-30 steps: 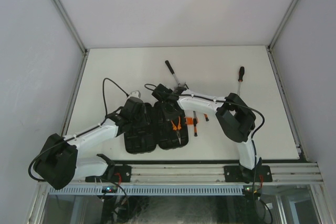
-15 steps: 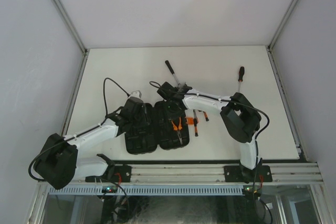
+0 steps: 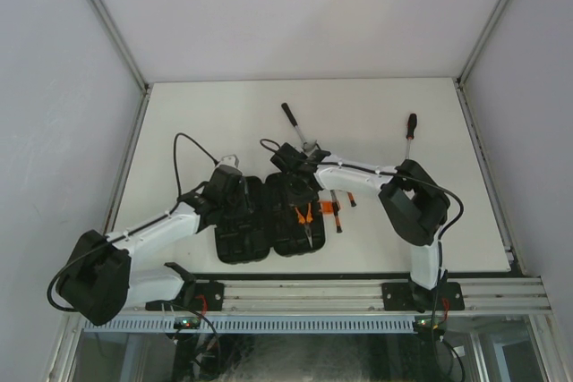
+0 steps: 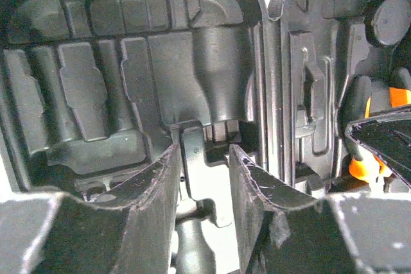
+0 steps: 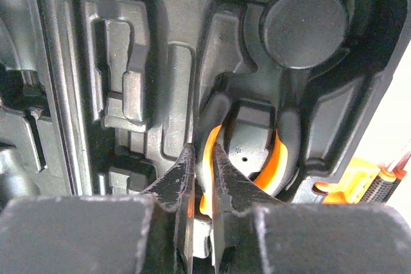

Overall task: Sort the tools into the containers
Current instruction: Place the pliers in the storage box.

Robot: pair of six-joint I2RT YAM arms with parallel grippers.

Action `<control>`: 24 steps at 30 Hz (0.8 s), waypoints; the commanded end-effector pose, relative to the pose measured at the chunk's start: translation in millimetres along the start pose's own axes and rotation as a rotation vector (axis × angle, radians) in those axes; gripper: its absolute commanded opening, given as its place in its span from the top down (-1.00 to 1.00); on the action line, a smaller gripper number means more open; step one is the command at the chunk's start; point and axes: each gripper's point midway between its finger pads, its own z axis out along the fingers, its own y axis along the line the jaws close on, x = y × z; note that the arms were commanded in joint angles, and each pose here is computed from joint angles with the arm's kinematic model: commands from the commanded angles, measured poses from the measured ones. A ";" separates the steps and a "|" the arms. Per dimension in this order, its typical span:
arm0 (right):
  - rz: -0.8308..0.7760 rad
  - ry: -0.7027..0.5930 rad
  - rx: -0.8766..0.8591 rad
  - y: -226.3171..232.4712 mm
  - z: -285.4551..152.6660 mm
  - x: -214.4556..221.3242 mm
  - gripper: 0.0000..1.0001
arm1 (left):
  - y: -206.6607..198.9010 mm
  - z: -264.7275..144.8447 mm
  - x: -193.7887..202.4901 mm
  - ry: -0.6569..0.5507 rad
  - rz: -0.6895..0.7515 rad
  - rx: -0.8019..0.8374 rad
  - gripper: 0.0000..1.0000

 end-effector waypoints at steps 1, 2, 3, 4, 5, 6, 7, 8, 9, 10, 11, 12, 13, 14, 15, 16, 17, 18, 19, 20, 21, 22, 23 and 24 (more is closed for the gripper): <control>0.024 0.037 0.090 -24.5 -7.4 15.5 0.76 | 5.4 -7.9 -10.6 -0.026 0.020 -0.027 0.15; 0.023 0.026 0.080 -22.1 -9.7 13.0 0.68 | 4.2 -9.5 -12.4 -0.029 0.020 -0.023 0.13; 0.020 0.015 0.067 -19.3 -12.5 11.0 0.61 | 2.6 -12.1 -15.1 -0.036 0.021 -0.018 0.12; 0.014 0.000 0.049 -15.7 -16.2 8.2 0.53 | 1.3 -14.6 -17.8 -0.043 0.024 -0.015 0.11; 0.012 -0.022 0.030 -11.6 -22.7 3.9 0.47 | -0.7 -18.2 -21.7 -0.051 0.026 -0.011 0.10; 0.010 -0.041 0.011 -8.1 -27.9 0.0 0.42 | -1.7 -21.1 -25.5 -0.063 0.026 -0.009 0.09; 0.006 -0.060 -0.008 -4.6 -33.7 -3.5 0.38 | -2.3 -24.3 -28.4 -0.068 0.030 -0.011 0.07; 0.006 -0.078 -0.027 -1.6 -39.1 -7.3 0.34 | -4.5 -28.2 -34.0 -0.081 0.031 -0.010 0.05; 0.005 -0.095 -0.041 0.5 -44.9 -10.9 0.31 | -5.4 -31.0 -37.1 -0.089 0.033 -0.008 0.04; 0.005 -0.111 -0.053 1.7 -50.8 -13.8 0.27 | -6.9 -34.8 -41.7 -0.097 0.034 -0.009 0.03; 0.004 -0.124 -0.057 2.2 -55.9 -15.8 0.25 | -8.9 -38.0 -45.8 -0.106 0.035 -0.006 0.02; 0.005 -0.136 -0.056 1.3 -60.8 -17.2 0.23 | -11.0 -41.0 -49.6 -0.114 0.035 -0.002 0.02; 0.010 -0.146 -0.051 -1.0 -64.5 -18.0 0.22 | -13.0 -43.6 -52.8 -0.120 0.034 0.003 0.01; 0.016 -0.154 -0.047 -3.4 -67.7 -18.6 0.22 | -15.7 -46.1 -56.5 -0.127 0.034 0.009 0.01; 0.024 -0.158 -0.037 -7.6 -69.3 -17.5 0.22 | -18.4 -48.5 -60.2 -0.133 0.035 0.015 0.01; 0.035 -0.161 -0.024 -12.6 -70.7 -16.4 0.23 | -21.3 -50.5 -63.2 -0.136 0.035 0.023 0.01; 0.050 -0.158 -0.010 -18.1 -70.6 -14.3 0.26 | -24.3 -51.9 -65.5 -0.137 0.036 0.031 0.01; 0.063 -0.155 0.002 -23.5 -70.2 -12.0 0.30 | -28.1 -53.4 -68.5 -0.141 0.033 0.041 0.01; 0.080 -0.149 0.016 -29.8 -68.9 -8.8 0.34 | -32.4 -53.7 -70.7 -0.140 0.029 0.053 0.01; 0.094 -0.144 0.028 -35.2 -67.4 -6.3 0.40 | -37.8 -53.9 -72.4 -0.137 0.026 0.068 0.01; 0.107 -0.150 0.029 -37.4 -68.0 -7.8 0.44 | -44.6 -53.7 -73.3 -0.133 0.025 0.090 0.01; 0.117 -0.134 0.037 -43.2 -63.2 -1.7 0.46 | -51.1 -53.6 -74.6 -0.133 0.026 0.106 0.02; 0.126 -0.129 0.037 -46.2 -60.9 0.2 0.49 | -58.3 -53.1 -75.8 -0.133 0.030 0.119 0.02; 0.135 -0.125 0.031 -47.6 -59.1 0.7 0.51 | -64.9 -52.2 -76.1 -0.130 0.037 0.128 0.02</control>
